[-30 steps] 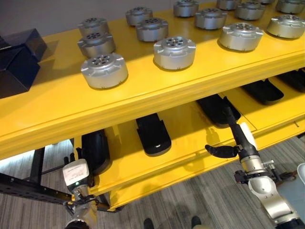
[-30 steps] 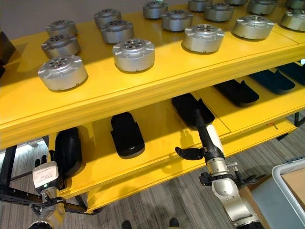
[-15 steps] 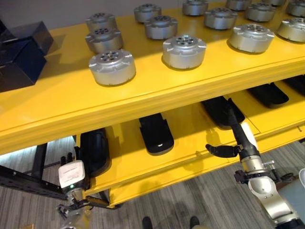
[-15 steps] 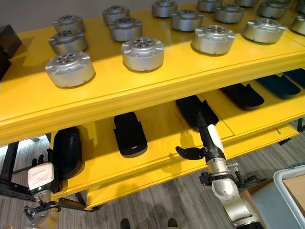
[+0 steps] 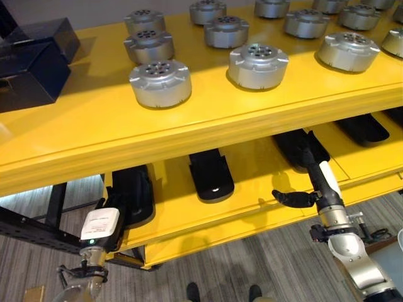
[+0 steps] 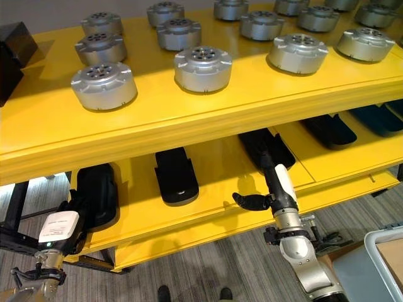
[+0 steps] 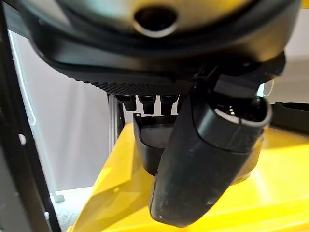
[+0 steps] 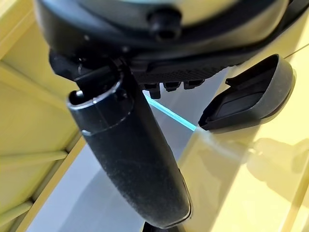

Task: Move parts from the plastic box to the shelf.

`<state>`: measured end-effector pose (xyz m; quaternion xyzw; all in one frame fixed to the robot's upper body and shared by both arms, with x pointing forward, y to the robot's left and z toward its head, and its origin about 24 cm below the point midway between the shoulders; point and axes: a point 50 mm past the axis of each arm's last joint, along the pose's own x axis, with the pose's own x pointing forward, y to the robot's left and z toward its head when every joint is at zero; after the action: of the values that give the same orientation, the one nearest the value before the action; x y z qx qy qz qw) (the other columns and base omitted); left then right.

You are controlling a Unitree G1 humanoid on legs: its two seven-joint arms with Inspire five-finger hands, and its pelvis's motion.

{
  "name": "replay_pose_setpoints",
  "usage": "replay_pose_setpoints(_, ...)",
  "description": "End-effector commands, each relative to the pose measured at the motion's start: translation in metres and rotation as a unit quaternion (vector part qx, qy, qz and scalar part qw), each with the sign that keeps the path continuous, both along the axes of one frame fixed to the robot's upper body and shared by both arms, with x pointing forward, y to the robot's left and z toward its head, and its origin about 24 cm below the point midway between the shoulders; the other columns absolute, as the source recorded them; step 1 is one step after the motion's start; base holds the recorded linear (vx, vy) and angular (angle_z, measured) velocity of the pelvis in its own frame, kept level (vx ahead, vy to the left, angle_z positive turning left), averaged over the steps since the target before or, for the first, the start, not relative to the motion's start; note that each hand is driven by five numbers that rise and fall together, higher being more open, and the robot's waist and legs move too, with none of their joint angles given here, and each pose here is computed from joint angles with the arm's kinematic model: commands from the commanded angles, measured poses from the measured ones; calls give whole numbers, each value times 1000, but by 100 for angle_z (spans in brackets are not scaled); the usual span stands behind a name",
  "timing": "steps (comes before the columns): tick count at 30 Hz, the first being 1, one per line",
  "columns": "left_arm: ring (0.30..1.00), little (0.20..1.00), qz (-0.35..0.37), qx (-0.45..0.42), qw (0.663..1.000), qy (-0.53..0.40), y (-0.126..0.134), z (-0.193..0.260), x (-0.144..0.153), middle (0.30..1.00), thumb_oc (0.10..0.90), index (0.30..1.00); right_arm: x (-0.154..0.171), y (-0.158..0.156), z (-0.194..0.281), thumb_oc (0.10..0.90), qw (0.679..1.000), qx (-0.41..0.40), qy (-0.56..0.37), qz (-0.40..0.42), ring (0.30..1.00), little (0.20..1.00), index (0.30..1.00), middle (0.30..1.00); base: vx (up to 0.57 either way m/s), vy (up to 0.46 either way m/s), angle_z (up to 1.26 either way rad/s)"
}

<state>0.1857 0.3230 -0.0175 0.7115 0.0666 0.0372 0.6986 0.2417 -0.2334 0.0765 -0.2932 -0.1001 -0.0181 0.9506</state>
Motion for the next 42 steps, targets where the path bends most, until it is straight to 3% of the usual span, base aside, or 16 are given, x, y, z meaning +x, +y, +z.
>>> replay_pose_setpoints(1, 1000, 1000, -3, 35, 994, -100, 21, 53, 32, 1000, 900, 1000, 10, 7, 60, 900, 988, 16, -150, 33, 1000, 1000, 1000, 1000, 0, 0, 0)
replay_pose_setpoints(11, 1000, 1000, 38, 44, 989, -133, 29, 59, 33, 1000, 900, 1000, 10, 6, 59, 900, 988, 22, -148, 27, 1000, 1000, 1000, 1000, 0, 0, 0)
replay_pose_setpoints(17, 1000, 1000, 115, 32, 969, -215, 42, 67, 23, 1000, 900, 1000, 5, 9, 53, 900, 989, 32, -145, 23, 1000, 1000, 1000, 1000, 9, -18, 0)
replay_pose_setpoints(24, 1000, 1000, 116, 14, 959, -257, 34, 72, 21, 1000, 900, 1000, 2, 11, 49, 900, 988, 40, -145, 16, 1000, 1000, 1000, 1000, 2, -31, 1)
replay_pose_setpoints(34, 1000, 1000, 42, -14, 958, -283, 12, 79, 31, 1000, 900, 1000, 1, 14, 45, 900, 988, 48, -144, 15, 1000, 1000, 1000, 1000, 5, -26, 5)
replay_pose_setpoints(37, 1000, 1000, -9, -54, 958, -281, 0, 81, 34, 1000, 900, 1000, 0, 15, 45, 900, 988, 49, -145, 16, 1000, 1000, 1000, 1000, 0, 0, 0)
replay_pose_setpoints(38, 1000, 1000, -53, -97, 951, -289, -14, 87, 36, 1000, 900, 1000, -1, 15, 45, 900, 988, 49, -148, 15, 1000, 1000, 1000, 1000, 0, 0, 0)
replay_pose_setpoints(42, 1000, 1000, -105, -183, 928, -307, -31, 106, 38, 1000, 900, 1000, -2, 14, 46, 900, 986, 47, -157, 8, 1000, 1000, 1000, 1000, 0, 0, 0)
